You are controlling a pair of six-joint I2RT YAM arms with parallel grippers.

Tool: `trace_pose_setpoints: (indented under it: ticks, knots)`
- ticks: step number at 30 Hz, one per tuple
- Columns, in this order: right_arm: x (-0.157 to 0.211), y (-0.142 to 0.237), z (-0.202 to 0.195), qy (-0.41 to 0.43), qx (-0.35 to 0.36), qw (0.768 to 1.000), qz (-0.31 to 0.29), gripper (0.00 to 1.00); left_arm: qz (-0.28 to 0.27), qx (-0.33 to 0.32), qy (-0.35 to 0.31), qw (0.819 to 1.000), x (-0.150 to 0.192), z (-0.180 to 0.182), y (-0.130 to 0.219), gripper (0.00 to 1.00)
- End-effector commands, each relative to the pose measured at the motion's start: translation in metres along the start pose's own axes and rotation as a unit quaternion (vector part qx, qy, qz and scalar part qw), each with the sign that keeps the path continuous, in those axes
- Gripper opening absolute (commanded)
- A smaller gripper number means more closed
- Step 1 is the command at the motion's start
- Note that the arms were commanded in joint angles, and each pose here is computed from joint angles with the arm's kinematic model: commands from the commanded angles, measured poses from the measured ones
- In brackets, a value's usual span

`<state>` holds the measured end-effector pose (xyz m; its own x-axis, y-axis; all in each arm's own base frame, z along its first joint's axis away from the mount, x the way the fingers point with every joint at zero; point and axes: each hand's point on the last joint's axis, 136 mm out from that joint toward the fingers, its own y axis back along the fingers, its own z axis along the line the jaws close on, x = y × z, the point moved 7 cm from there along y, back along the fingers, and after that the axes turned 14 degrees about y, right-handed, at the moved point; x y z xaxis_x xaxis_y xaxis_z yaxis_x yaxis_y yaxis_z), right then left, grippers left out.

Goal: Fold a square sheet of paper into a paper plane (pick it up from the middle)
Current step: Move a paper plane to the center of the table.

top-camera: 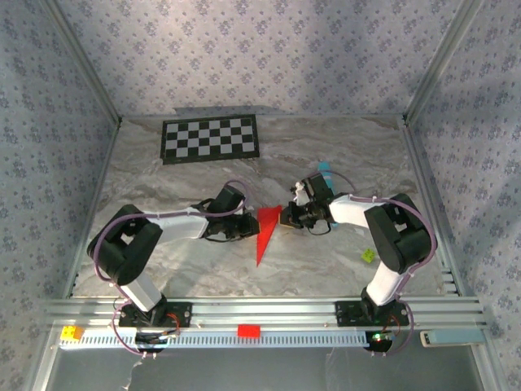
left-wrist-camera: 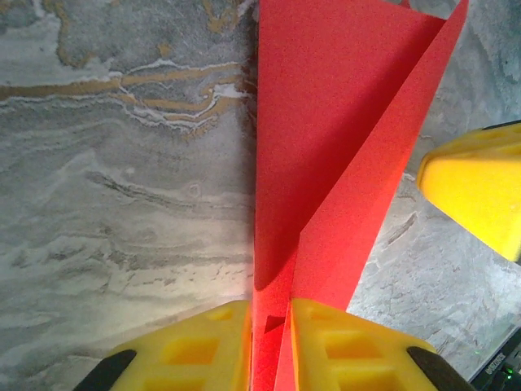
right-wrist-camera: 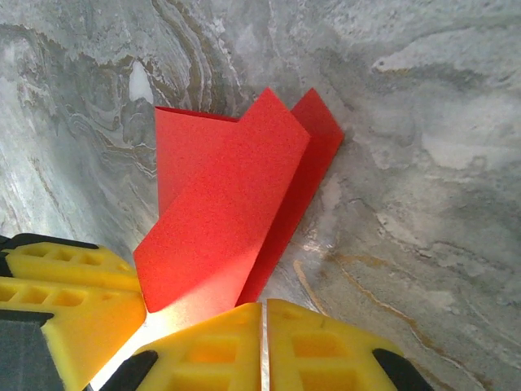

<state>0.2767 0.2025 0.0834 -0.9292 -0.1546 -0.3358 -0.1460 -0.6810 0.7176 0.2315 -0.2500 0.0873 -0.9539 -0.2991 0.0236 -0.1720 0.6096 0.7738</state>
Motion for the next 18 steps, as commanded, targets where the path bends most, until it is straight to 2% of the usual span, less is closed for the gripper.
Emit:
trace_pose_setpoints:
  ticks: [1, 10, 18]
  knots:
    - [0.003, 0.002, 0.003, -0.001, 0.002, 1.000, -0.002, 0.10, 0.015, -0.012, -0.005, 1.000, 0.008, 0.008, -0.001, 0.19]
    - [0.004, 0.000, 0.007, 0.002, 0.000, 1.000, -0.003, 0.10, -0.014, 0.005, -0.007, 1.000, 0.012, 0.011, 0.016, 0.23]
    - [0.004, -0.004, 0.010, 0.003, -0.003, 1.000, 0.000, 0.11, 0.030, -0.004, -0.015, 0.999, 0.016, 0.013, 0.001, 0.21]
